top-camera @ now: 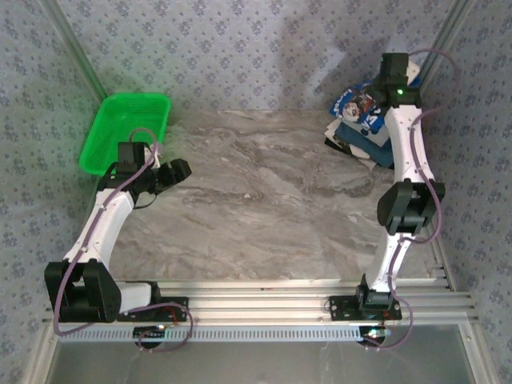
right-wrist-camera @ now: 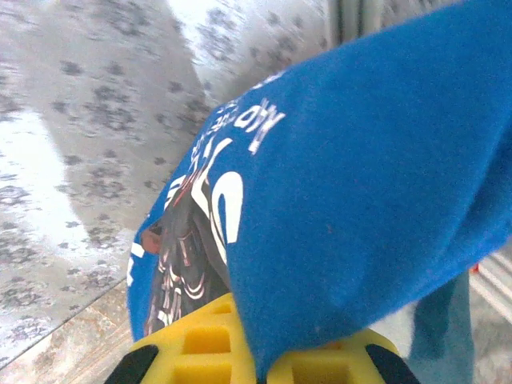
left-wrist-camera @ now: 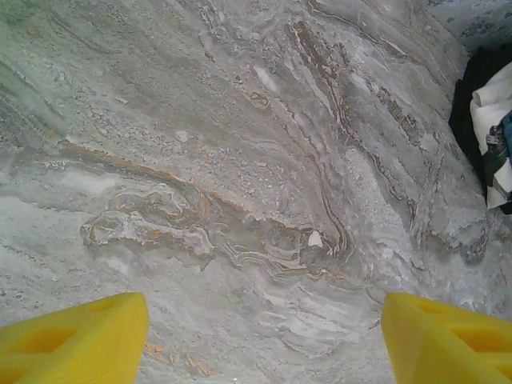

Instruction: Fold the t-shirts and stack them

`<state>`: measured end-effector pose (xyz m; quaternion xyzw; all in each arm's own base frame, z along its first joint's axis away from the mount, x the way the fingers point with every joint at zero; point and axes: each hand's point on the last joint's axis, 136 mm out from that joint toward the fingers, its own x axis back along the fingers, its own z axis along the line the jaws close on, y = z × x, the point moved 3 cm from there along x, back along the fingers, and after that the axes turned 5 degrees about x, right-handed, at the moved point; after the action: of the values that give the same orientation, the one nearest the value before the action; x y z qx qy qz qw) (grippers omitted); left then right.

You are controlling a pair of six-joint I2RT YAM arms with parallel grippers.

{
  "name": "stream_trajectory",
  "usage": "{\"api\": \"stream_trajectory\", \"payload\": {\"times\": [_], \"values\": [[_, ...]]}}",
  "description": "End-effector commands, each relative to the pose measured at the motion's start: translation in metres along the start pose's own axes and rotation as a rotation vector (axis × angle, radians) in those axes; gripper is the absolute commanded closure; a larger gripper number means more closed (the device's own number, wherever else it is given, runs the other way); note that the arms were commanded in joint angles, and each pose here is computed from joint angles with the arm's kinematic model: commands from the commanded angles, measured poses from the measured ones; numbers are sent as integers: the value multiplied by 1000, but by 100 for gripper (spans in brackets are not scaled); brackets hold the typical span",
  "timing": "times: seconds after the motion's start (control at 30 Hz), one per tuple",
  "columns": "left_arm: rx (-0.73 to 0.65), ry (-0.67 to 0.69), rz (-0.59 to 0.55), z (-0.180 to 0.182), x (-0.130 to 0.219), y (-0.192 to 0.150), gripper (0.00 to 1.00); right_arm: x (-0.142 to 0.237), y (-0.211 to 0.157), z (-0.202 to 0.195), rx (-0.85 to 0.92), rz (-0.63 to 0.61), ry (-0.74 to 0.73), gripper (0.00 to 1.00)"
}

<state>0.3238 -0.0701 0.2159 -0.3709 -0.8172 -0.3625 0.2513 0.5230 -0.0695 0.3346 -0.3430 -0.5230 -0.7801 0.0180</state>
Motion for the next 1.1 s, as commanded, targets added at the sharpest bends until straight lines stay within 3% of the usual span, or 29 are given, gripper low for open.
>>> {"api": "stream_trajectory", "payload": {"times": [0.0,0.4,0.5,0.6,0.83,1.07], "values": [[-27,15,4,3,2,-5,24,8,17,-18,-215,-64,49,100],[-44,39,22,4,5,-5,23,-30,-2,-83,-311,-36,-6,98],[-48,41,29,2,6,-4,24,-43,-12,-91,-298,8,-30,54],[-53,34,30,-2,10,-2,23,-48,-15,-98,-260,24,-51,29],[-60,-3,7,-15,25,3,23,-18,-22,-120,-232,-7,-50,5],[-48,-43,-72,-22,45,17,23,32,-52,-131,-175,9,-18,0]]}}
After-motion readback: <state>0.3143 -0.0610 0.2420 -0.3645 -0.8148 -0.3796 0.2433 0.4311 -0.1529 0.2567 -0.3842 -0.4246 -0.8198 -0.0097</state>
